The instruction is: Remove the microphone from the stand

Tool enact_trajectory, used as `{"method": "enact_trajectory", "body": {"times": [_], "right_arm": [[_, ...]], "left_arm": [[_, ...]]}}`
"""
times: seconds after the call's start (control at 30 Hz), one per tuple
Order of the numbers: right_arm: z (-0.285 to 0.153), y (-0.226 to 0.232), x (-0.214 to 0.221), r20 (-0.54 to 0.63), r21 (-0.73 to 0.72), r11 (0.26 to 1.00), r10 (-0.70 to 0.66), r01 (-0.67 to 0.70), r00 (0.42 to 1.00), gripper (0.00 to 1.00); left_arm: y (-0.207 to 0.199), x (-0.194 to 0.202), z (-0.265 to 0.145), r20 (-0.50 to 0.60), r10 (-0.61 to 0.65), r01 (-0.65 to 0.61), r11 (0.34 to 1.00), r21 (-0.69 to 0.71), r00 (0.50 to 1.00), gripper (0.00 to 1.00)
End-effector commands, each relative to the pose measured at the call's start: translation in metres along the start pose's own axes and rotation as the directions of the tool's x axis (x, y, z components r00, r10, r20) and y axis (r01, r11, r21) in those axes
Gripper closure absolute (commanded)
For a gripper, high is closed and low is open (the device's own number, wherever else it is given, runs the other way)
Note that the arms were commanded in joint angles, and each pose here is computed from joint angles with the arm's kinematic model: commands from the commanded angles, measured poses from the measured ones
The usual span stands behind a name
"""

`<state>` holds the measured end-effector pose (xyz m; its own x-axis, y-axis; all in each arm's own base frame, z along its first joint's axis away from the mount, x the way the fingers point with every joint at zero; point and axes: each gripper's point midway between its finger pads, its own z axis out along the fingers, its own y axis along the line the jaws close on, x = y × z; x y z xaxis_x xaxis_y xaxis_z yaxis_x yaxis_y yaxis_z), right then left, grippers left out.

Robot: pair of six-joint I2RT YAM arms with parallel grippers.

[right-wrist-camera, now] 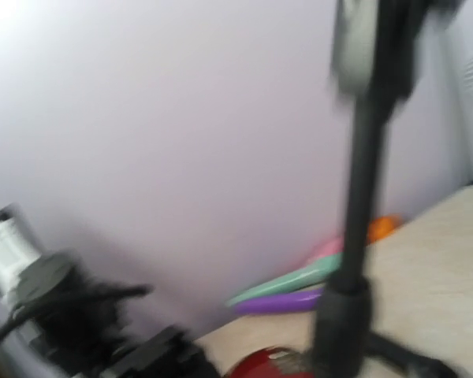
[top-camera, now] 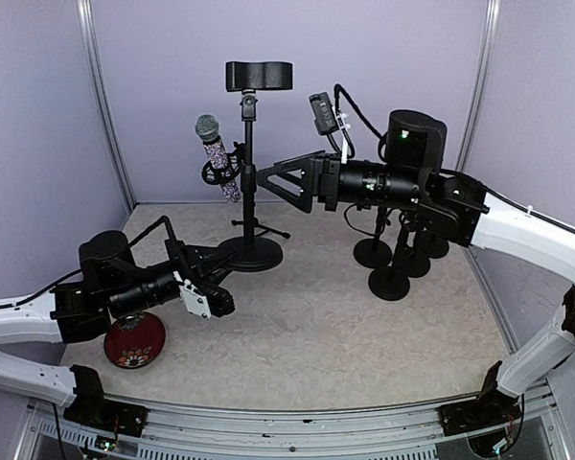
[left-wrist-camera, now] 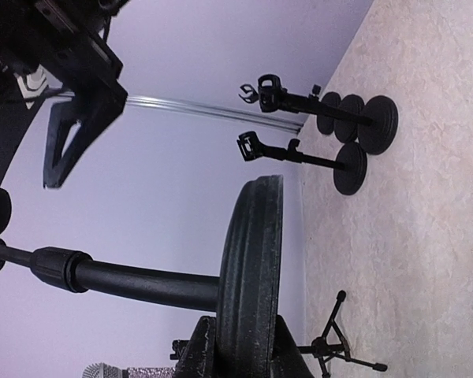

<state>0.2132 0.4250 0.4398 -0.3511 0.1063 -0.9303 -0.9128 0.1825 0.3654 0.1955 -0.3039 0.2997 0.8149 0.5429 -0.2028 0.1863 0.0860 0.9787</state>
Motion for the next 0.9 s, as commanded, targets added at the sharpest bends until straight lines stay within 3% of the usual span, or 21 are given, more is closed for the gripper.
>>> {"method": "enact_trajectory", "body": {"times": [0.0, 0.2, 0.63, 0.77, 0.87], "right_arm": [[-0.021, -0.046, 0.009, 0.04, 0.309, 0.95, 0.041, -0.052, 0.998, 0.13], [-0.001, -0.034, 0.012, 0.015, 0.287, 0.958, 0.023, -0.026, 1.0, 0.15], [0.04, -0.038, 0.033, 0.033, 0.276, 0.961, -0.024, 0.014, 0.999, 0.37], [0.052, -0.036, 0.035, 0.042, 0.268, 0.963, -0.049, 0.036, 0.998, 0.5], [0.057, -0.04, 0.04, 0.039, 0.282, 0.958, -0.062, 0.049, 0.997, 0.73]], "left_arm": [[0.035, 0.006, -0.003, -0.044, 0.053, -0.059, 0.988, -0.144, 0.998, 1.0], [0.03, 0.006, -0.001, -0.046, 0.083, -0.088, 0.988, -0.127, 0.995, 1.0], [0.021, 0.007, -0.001, -0.044, 0.133, -0.136, 0.986, -0.1, 0.99, 1.0], [0.012, 0.009, -0.003, -0.044, 0.152, -0.155, 0.985, -0.075, 0.987, 1.0], [0.007, 0.01, -0.005, -0.041, 0.16, -0.162, 0.985, -0.057, 0.986, 1.0]]}}
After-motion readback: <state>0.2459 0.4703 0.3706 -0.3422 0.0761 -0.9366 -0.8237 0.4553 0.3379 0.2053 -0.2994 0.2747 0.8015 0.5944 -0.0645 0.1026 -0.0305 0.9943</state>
